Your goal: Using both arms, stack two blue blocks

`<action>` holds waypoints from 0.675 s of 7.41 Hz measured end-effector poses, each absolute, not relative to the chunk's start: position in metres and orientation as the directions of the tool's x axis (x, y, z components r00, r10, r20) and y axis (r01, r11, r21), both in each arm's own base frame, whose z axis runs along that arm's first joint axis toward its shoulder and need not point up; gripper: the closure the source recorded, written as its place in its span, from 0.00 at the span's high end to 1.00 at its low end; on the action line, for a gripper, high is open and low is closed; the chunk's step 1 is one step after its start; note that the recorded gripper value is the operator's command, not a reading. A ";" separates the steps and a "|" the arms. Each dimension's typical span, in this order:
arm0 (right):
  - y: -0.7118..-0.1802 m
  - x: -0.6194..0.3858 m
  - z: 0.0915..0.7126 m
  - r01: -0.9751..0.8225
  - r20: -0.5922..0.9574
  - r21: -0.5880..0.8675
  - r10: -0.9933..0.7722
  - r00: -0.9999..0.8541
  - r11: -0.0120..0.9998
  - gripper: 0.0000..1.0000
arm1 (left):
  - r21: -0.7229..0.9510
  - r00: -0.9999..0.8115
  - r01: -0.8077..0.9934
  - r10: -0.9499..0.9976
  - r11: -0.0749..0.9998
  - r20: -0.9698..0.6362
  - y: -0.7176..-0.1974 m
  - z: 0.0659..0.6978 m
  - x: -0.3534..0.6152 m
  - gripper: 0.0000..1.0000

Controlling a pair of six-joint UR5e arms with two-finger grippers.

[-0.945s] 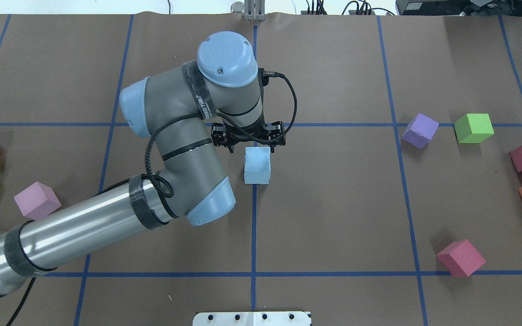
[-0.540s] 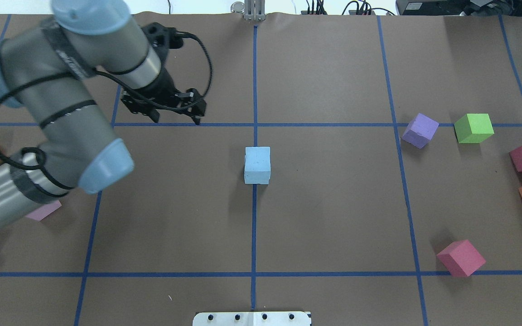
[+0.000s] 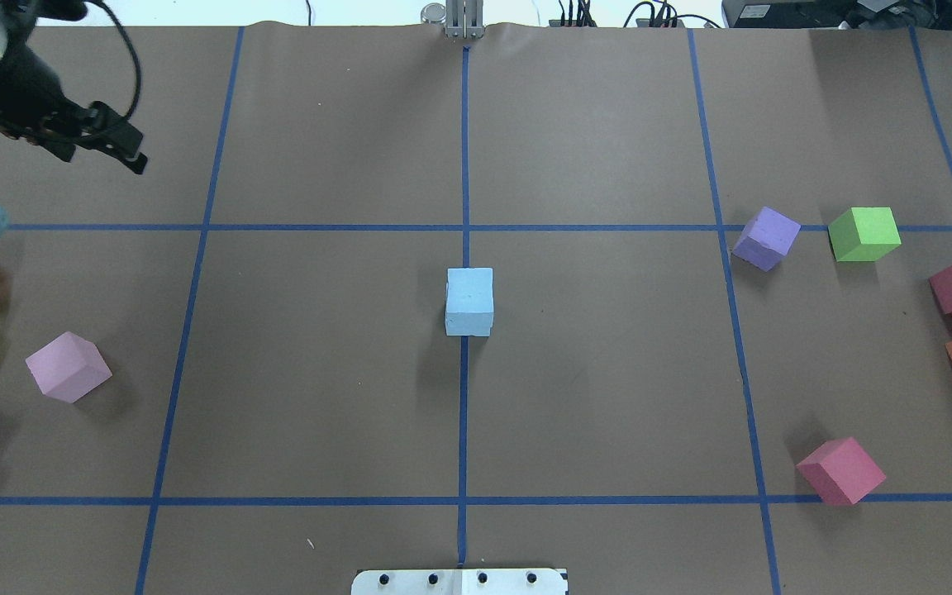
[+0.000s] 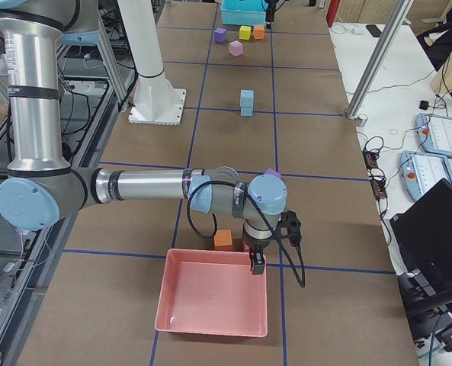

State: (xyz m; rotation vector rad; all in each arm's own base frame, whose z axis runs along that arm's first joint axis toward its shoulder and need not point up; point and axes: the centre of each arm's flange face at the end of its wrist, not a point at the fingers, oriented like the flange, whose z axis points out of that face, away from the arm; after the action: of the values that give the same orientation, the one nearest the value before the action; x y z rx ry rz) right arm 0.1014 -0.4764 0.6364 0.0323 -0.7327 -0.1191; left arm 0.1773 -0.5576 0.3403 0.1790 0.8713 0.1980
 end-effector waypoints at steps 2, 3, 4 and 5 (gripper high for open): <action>-0.479 0.101 0.632 0.077 0.675 0.064 -0.100 0.731 0.995 1.00 | 0.244 0.626 -0.115 0.262 0.963 -0.735 -0.561 0.412 0.094 0.98; -0.480 0.101 0.631 0.074 0.675 0.065 -0.098 0.731 0.995 1.00 | 0.237 0.629 -0.110 0.253 0.965 -0.735 -0.559 0.440 0.064 0.98; -0.481 0.101 0.630 0.073 0.675 0.067 -0.099 0.731 0.995 1.00 | 0.220 0.634 -0.101 0.233 0.970 -0.737 -0.556 0.464 0.044 0.98; -0.483 0.101 0.628 0.072 0.674 0.069 -0.100 0.732 0.995 1.00 | 0.204 0.639 -0.097 0.218 0.974 -0.738 -0.555 0.482 0.033 0.98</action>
State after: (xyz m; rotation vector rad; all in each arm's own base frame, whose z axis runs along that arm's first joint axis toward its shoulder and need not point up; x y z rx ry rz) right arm 0.1009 -0.4830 0.6284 0.0387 -0.7442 -0.0949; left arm 0.0329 -0.5552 0.4819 0.1504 0.8597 0.1800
